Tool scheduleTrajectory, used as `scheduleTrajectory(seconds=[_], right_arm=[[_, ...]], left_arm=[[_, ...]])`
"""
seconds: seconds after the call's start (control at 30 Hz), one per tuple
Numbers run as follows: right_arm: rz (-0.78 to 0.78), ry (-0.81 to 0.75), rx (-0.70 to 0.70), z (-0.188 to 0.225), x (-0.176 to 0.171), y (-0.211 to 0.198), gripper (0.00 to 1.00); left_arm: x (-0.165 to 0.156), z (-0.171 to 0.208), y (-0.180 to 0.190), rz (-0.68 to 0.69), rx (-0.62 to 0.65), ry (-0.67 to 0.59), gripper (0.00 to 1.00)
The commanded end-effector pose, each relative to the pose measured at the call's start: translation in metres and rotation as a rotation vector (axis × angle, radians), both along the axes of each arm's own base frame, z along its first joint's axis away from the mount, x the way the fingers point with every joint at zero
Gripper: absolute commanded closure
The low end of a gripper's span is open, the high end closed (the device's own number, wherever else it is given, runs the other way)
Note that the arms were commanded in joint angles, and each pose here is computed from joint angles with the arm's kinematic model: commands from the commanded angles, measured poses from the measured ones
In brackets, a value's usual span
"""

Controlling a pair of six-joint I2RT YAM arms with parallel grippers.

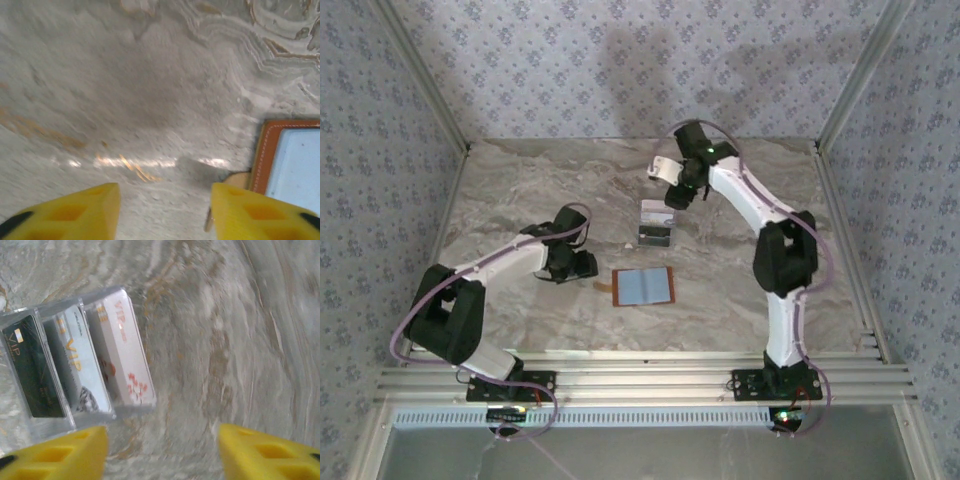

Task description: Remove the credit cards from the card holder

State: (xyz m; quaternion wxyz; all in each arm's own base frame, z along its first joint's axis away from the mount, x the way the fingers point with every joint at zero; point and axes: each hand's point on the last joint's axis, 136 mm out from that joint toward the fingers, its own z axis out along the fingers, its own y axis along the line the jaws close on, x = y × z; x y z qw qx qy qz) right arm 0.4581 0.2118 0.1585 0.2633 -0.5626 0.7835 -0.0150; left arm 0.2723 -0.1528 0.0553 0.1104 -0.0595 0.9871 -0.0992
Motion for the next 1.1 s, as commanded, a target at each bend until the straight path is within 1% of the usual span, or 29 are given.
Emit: scheduleTrajectory(seconds=[0.0, 0.07, 0.1, 0.17, 0.23, 0.33, 0.4, 0.47, 0.5, 0.6, 0.67, 0.73, 0.77, 0.8, 0.83, 0.9, 1.0, 1.07], right_arm=[[-0.127, -0.095, 0.111, 0.026, 0.001, -0.017, 0.15], [-0.176, -0.096, 0.150, 0.023, -0.008, -0.031, 0.00], [-0.205, -0.090, 0.168, 0.020, -0.014, -0.039, 0.00], [-0.270, -0.083, 0.183, 0.011, -0.022, -0.056, 0.00], [-0.385, -0.104, 0.206, 0.003, -0.025, -0.079, 0.00], [-0.571, -0.137, 0.256, -0.017, -0.033, -0.117, 0.00], [-0.676, -0.159, 0.309, -0.032, -0.042, -0.137, 0.00], [-0.771, -0.201, 0.360, -0.042, -0.047, -0.155, 0.00], [-0.814, -0.215, 0.377, -0.051, -0.052, -0.164, 0.00], [-0.877, -0.300, 0.435, -0.066, -0.058, -0.181, 0.00], [-0.898, -0.346, 0.460, -0.071, -0.059, -0.190, 0.00], [-0.894, -0.395, 0.476, -0.065, -0.056, -0.193, 0.00], [-0.902, -0.398, 0.517, -0.063, -0.054, -0.195, 0.00], [-0.898, -0.388, 0.534, -0.066, -0.053, -0.195, 0.00], [-0.915, -0.381, 0.529, -0.067, -0.053, -0.197, 0.00], [-0.911, -0.383, 0.550, -0.065, -0.053, -0.198, 0.00], [-0.900, -0.412, 0.573, -0.063, -0.060, -0.198, 0.00], [-0.904, -0.422, 0.582, -0.063, -0.062, -0.200, 0.00]], left_arm=[[0.024, 0.024, 0.020, 0.005, 0.075, -0.123, 0.20], [0.034, 0.030, 0.036, 0.028, 0.128, -0.159, 0.04], [0.039, 0.033, 0.045, 0.043, 0.154, -0.176, 0.01], [0.049, 0.038, 0.063, 0.070, 0.210, -0.215, 0.00], [0.058, 0.044, 0.085, 0.107, 0.276, -0.261, 0.00], [0.070, 0.052, 0.124, 0.171, 0.413, -0.342, 0.00], [0.076, 0.055, 0.147, 0.218, 0.470, -0.388, 0.01], [0.080, 0.056, 0.167, 0.268, 0.498, -0.430, 0.02], [0.082, 0.056, 0.175, 0.288, 0.492, -0.454, 0.02], [0.085, 0.048, 0.193, 0.304, 0.437, -0.495, 0.01], [0.090, 0.045, 0.201, 0.300, 0.408, -0.559, 0.00], [0.094, 0.043, 0.205, 0.292, 0.377, -0.648, 0.00], [0.094, 0.040, 0.204, 0.290, 0.347, -0.692, 0.00], [0.097, 0.043, 0.204, 0.290, 0.317, -0.755, 0.00], [0.098, 0.043, 0.203, 0.284, 0.298, -0.782, 0.00], [0.103, 0.055, 0.190, 0.216, 0.252, -0.878, 0.00], [0.107, 0.060, 0.175, 0.143, 0.194, -0.953, 0.00], [0.111, 0.060, 0.171, 0.103, 0.190, -0.958, 0.00]])
